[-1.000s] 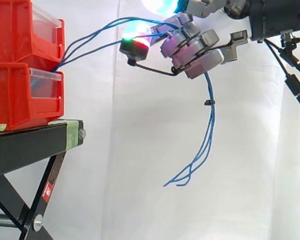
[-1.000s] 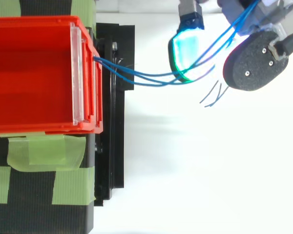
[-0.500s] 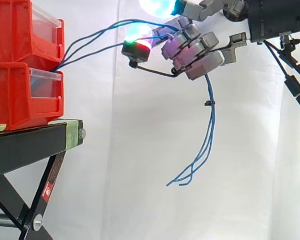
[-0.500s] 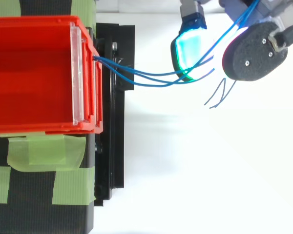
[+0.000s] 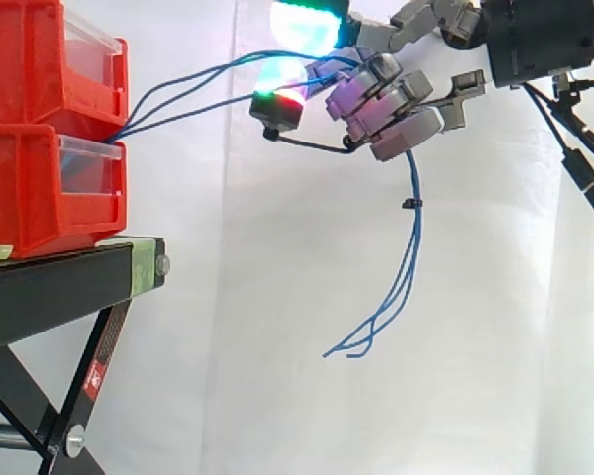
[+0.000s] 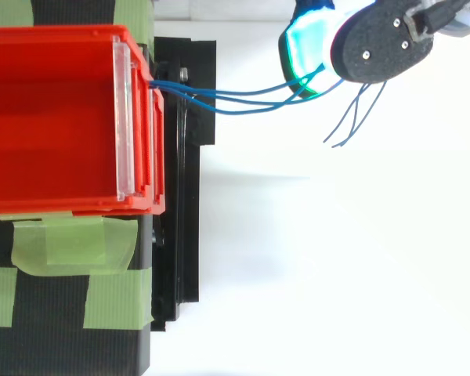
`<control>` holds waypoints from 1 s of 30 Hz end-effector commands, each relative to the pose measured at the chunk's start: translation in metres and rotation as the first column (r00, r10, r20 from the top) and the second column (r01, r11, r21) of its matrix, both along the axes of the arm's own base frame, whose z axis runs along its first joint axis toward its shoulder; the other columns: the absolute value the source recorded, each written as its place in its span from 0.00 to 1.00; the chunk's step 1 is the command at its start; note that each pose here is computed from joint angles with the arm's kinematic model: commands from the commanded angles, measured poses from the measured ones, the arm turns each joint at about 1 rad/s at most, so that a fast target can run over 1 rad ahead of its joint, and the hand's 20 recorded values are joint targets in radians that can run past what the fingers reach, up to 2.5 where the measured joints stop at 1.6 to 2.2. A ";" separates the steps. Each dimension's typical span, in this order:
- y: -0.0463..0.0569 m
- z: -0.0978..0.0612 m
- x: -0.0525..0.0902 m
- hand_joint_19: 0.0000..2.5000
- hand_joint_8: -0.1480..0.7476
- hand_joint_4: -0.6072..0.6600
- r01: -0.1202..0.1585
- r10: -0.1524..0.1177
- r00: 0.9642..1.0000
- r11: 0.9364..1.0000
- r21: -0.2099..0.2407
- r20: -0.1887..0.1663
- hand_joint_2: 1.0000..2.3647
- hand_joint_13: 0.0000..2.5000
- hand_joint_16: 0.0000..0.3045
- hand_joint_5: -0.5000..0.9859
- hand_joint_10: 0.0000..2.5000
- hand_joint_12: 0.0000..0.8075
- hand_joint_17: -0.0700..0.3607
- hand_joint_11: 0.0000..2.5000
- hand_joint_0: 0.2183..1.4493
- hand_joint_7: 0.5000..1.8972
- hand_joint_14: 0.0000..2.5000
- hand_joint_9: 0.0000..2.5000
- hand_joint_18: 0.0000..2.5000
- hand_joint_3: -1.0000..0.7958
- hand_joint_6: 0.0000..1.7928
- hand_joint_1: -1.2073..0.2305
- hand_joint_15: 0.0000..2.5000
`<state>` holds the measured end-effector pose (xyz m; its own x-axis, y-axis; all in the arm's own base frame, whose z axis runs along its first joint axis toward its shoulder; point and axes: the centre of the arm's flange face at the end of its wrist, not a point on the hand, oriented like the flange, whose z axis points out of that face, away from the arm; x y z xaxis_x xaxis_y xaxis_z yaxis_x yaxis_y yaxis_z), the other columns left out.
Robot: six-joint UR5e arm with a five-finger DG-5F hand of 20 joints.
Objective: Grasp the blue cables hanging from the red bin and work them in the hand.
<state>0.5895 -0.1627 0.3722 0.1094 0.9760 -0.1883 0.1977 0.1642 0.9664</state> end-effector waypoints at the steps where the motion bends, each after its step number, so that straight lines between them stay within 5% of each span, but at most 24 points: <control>1: 0.000 0.000 0.000 0.53 0.61 0.69 0.000 0.000 1.000 1.000 -0.001 0.000 0.01 0.45 0.18 0.69 1.00 0.54 0.45 1.00 0.56 0.68 0.92 0.34 0.61 0.10 0.00 0.37 0.57; 12: -0.002 0.000 0.000 0.53 0.60 0.70 -0.001 0.001 1.000 1.000 -0.008 0.001 0.01 0.41 0.18 0.61 1.00 0.55 0.46 1.00 0.58 0.66 0.94 0.28 0.57 0.11 0.01 0.30 0.56; 19: -0.001 0.001 0.000 0.53 0.61 0.69 -0.003 0.003 1.000 1.000 -0.008 0.002 0.02 0.38 0.19 0.58 1.00 0.55 0.46 1.00 0.61 0.64 0.95 0.25 0.54 0.39 0.02 0.30 0.55; 30: -0.001 0.000 0.000 0.51 0.63 0.71 -0.003 0.003 1.000 1.000 -0.008 0.002 0.00 0.37 0.22 0.57 1.00 0.60 0.51 0.96 0.66 0.62 0.99 0.24 0.55 0.67 0.04 0.30 0.51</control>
<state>0.5893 -0.1643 0.3725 0.1079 0.9747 -0.1960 0.1957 0.1724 0.9654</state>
